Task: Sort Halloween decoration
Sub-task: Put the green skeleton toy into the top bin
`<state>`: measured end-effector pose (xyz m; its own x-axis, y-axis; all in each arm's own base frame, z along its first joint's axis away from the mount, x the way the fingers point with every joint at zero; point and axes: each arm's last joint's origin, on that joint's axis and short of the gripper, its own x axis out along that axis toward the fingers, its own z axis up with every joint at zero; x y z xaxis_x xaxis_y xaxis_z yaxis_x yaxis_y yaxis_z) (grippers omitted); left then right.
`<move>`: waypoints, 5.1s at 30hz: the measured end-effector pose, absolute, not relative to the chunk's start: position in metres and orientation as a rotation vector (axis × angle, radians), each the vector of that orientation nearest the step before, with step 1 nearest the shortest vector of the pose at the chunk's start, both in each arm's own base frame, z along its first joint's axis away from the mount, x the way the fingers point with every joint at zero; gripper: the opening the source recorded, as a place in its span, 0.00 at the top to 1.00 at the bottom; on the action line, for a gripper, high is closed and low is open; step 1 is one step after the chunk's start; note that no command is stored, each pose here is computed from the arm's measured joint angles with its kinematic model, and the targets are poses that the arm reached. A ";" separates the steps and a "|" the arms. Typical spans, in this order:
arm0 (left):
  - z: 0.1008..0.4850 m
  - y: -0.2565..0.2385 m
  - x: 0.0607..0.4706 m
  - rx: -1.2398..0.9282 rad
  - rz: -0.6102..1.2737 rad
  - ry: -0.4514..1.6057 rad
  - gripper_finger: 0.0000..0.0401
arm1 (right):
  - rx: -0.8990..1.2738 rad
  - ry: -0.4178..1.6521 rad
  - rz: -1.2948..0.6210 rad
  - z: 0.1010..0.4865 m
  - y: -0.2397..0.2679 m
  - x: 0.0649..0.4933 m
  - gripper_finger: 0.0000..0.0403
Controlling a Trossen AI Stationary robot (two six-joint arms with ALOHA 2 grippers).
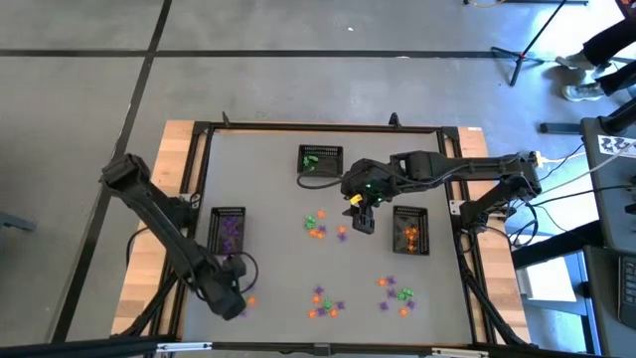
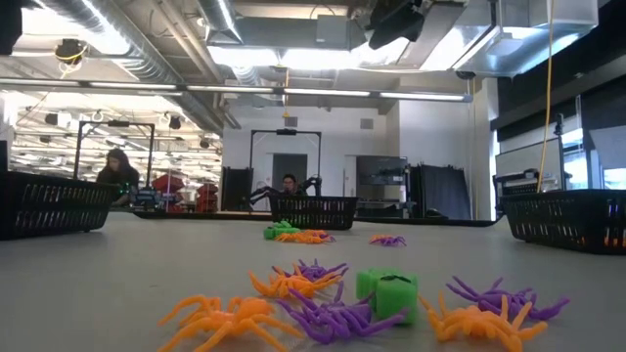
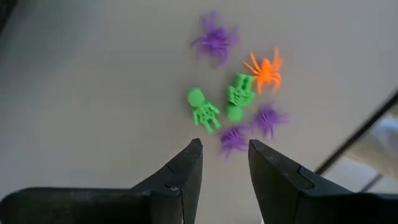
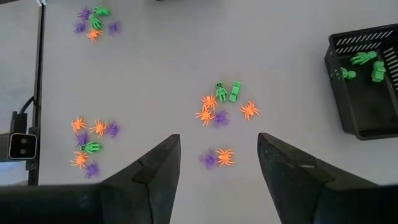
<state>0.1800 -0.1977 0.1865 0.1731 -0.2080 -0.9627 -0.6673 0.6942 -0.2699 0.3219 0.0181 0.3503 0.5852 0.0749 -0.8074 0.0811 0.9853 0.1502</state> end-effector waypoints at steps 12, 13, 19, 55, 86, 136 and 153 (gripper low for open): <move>0.156 -0.201 0.190 -0.807 0.565 1.400 0.70 | 0.159 0.984 0.002 0.348 0.018 0.319 0.48; 0.153 -0.202 0.190 -0.806 0.575 1.405 0.70 | 0.159 0.985 0.002 0.348 0.018 0.319 0.48; 0.141 -0.204 0.192 -0.816 0.633 1.445 0.70 | 0.158 1.006 0.000 0.347 0.018 0.317 0.48; 0.341 -0.007 0.270 -0.557 0.565 0.241 0.98 | 0.187 0.627 -0.056 0.427 0.012 0.244 0.48; 0.251 0.174 0.310 -0.798 0.417 0.423 0.56 | 0.309 0.654 -0.178 0.430 0.009 0.222 0.48; 0.165 -0.217 0.218 -0.455 0.188 1.453 0.67 | 0.184 0.697 -0.079 0.420 0.011 0.242 0.48; 0.126 -0.201 0.207 -0.654 0.239 1.450 0.81 | 0.206 0.717 -0.091 0.418 0.011 0.241 0.48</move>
<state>0.2072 -0.2012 0.1265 0.1341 -0.2321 -0.9634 -0.5288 0.8054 -0.2676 0.2409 0.0112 0.4185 0.7508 -0.0122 -0.6604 0.1530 0.9758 0.1560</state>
